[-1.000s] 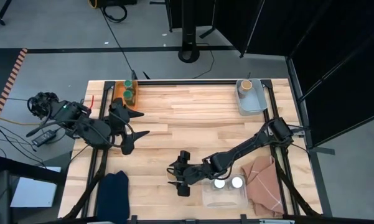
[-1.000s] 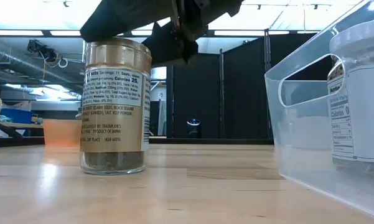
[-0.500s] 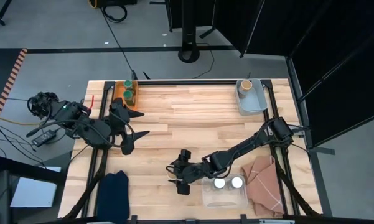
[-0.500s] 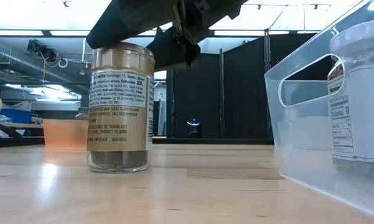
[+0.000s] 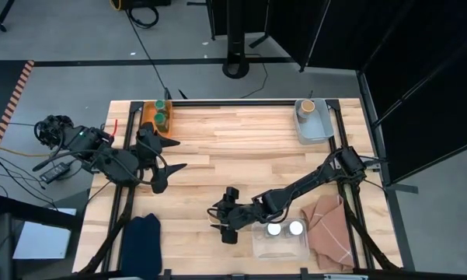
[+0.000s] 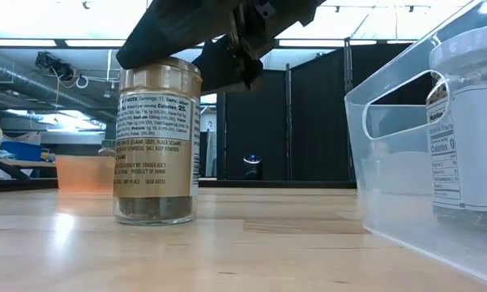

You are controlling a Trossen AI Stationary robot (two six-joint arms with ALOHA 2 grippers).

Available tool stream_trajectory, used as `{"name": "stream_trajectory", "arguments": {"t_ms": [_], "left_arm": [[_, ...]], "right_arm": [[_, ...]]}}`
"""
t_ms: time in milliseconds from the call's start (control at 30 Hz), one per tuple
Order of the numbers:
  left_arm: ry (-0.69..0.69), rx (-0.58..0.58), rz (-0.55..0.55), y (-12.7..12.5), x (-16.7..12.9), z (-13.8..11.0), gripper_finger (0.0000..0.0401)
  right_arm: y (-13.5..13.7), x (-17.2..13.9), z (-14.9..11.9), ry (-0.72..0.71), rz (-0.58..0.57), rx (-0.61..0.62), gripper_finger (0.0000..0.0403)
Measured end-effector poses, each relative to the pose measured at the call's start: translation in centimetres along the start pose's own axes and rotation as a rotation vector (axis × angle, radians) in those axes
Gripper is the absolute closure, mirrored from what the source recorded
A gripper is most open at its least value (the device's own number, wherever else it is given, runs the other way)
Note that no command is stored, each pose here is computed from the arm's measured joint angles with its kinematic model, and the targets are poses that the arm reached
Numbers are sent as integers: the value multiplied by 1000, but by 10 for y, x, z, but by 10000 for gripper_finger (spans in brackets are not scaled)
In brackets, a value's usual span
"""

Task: Sort spices by type
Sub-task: Put the gold seasoning bottle into the gray bin

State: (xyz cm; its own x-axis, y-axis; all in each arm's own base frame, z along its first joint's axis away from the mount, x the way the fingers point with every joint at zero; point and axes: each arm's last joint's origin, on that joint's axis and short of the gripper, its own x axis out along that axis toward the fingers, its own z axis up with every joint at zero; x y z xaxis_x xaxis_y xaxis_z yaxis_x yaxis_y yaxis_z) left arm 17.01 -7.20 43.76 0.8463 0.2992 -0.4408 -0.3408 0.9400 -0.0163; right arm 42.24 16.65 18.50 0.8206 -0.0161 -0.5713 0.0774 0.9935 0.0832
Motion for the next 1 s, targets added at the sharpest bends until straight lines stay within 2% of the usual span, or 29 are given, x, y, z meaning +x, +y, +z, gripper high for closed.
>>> {"name": "stream_trajectory", "arguments": {"t_ms": [433,833,1000], "left_arm": [[0,0,0,0,0,0,69],[0,4,0,0,0,0,69],[0,4,0,0,0,0,69]], "right_arm": [[-1,0,-3,30,-11,-11,74],[-5,1,-3,35,-29,14,108],[-8,0,-5,43,-99,78,112]]}}
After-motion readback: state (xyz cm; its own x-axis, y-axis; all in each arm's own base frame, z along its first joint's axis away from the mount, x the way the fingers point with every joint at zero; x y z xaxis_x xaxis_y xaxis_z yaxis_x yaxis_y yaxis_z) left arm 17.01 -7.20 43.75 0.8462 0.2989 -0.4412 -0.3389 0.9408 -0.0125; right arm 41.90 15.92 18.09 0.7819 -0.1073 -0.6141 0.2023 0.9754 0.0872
